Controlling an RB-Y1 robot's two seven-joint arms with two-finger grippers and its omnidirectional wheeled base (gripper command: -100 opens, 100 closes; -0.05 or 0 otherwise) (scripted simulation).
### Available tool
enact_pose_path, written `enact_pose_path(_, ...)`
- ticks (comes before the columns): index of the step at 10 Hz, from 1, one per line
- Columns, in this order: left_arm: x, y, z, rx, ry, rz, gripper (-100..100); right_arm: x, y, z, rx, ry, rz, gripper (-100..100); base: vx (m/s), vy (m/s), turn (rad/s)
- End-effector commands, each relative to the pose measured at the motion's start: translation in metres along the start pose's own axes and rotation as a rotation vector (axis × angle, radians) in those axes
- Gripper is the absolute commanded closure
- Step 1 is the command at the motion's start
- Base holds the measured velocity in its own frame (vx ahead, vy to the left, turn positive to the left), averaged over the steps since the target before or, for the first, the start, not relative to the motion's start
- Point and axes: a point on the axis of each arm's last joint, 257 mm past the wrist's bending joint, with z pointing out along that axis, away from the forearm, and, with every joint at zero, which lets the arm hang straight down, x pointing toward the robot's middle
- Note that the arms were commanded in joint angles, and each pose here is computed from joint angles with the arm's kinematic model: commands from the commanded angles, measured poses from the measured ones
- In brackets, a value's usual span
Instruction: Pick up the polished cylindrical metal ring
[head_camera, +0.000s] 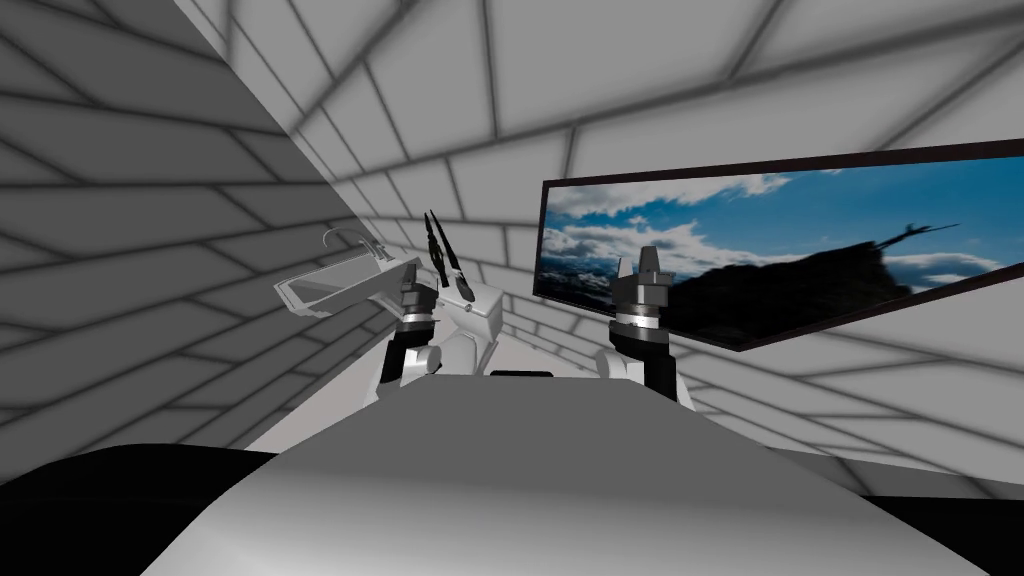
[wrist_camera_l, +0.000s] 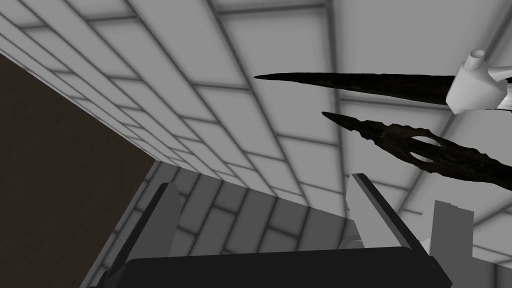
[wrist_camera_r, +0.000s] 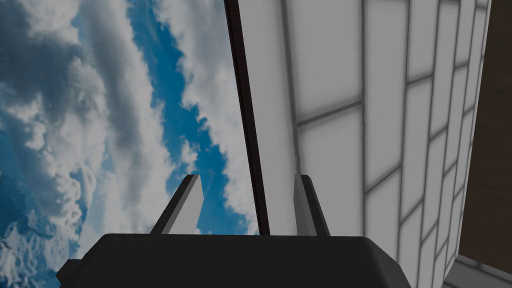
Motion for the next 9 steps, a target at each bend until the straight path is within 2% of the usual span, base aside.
enact_pose_path(1, -0.008, 0.014, 0.003, -0.046, -0.012, 0.006, -100, 0.0, 0.0, 0.0, 0.0, 0.0, 0.0, 0, 0.002, -0.031, -0.067)
enact_pose_path(3, -0.014, 0.026, 0.004, -0.082, -0.022, 0.008, -100, 0.0, 0.0, 0.0, 0.0, 0.0, 0.0, 0, 0.004, -0.044, -0.091)
enact_pose_path(7, -0.035, 0.061, 0.003, -0.196, -0.058, 0.006, -100, 0.0, 0.0, 0.0, 0.0, 0.0, 0.0, 0, 0.005, -0.048, -0.072)
enact_pose_path(8, -0.035, 0.062, 0.003, -0.2, -0.058, 0.005, -100, 0.0, 0.0, 0.0, 0.0, 0.0, 0.0, 0, 0.005, -0.032, -0.031)
enact_pose_path(9, -0.042, 0.074, 0.001, -0.241, -0.071, 0.001, -100, 0.0, 0.0, 0.0, 0.0, 0.0, 0.0, 0, 0.014, -0.035, -0.066)
